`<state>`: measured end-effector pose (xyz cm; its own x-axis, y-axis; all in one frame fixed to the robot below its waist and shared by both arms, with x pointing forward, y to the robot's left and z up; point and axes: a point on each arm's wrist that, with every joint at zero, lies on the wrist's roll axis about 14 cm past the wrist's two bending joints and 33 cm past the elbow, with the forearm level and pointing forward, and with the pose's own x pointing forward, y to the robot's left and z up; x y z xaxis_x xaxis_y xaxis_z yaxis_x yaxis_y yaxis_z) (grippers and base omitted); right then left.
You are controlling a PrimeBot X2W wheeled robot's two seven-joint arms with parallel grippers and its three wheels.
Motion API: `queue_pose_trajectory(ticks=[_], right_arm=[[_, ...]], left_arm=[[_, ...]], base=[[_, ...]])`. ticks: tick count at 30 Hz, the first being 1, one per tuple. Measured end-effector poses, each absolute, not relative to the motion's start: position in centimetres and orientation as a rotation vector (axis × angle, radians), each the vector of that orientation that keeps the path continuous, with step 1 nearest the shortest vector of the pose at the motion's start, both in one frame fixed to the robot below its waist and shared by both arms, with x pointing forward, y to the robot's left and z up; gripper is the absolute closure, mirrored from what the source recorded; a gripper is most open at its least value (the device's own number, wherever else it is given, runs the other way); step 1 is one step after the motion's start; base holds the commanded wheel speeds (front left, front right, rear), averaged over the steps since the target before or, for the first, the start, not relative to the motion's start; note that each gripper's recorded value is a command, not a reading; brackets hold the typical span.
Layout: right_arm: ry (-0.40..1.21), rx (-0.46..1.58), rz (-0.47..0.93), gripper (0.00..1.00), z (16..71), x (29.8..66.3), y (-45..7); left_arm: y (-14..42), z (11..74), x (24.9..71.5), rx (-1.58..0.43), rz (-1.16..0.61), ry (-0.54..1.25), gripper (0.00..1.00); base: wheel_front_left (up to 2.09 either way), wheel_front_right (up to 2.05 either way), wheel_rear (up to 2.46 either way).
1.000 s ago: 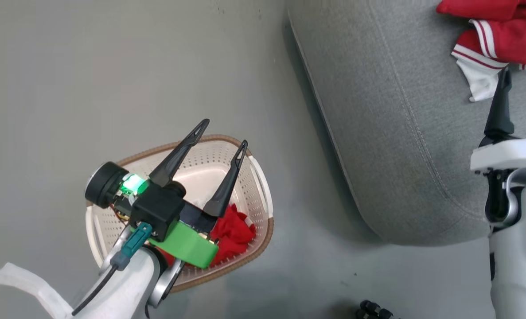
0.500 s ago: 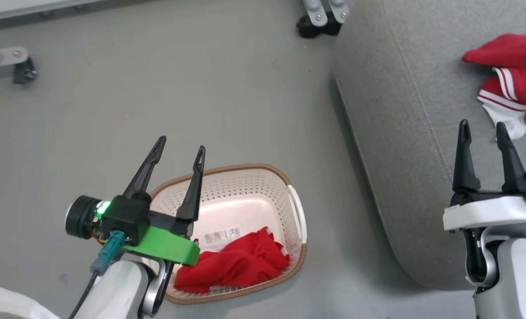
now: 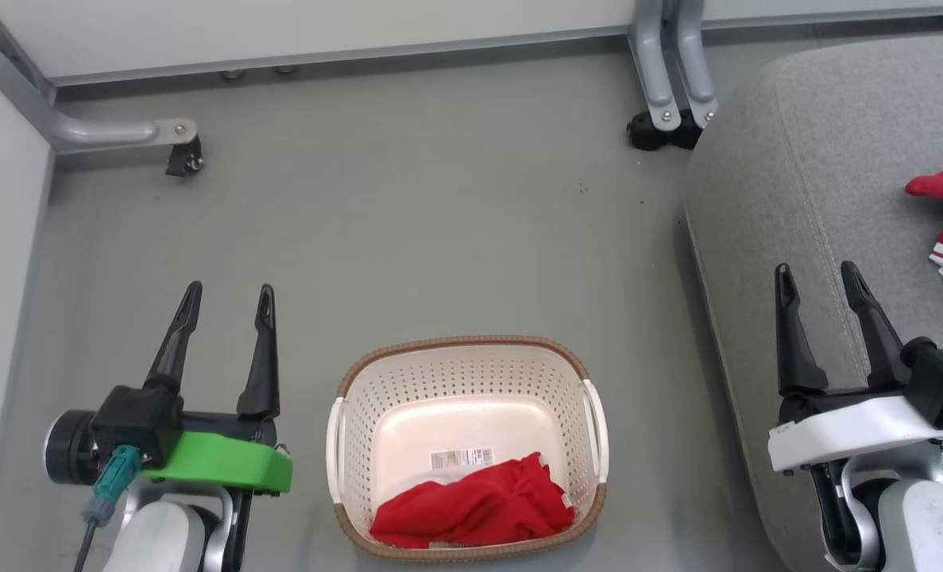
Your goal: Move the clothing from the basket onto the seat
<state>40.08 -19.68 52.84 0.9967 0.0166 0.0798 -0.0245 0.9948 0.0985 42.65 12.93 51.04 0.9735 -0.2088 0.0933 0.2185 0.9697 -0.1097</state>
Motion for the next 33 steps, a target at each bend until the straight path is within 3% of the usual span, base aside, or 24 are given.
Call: queue_pose_trajectory(ticks=[21, 33], right_arm=[[-0.053, 0.105, 0.077, 0.0, 54.0, 34.8, -17.8], [-0.055, 0.11, 0.091, 0.0, 54.2, 34.5, -17.4]], left_arm=[[16.0, 49.3, 36.6, -0.087, -0.126, -0.025, 0.0], [16.8, 48.9, 36.0, -0.088, -0.1, -0.017, 0.0]], base=[[0.0, 0.0, 0.0], [0.0, 0.0, 0.0]])
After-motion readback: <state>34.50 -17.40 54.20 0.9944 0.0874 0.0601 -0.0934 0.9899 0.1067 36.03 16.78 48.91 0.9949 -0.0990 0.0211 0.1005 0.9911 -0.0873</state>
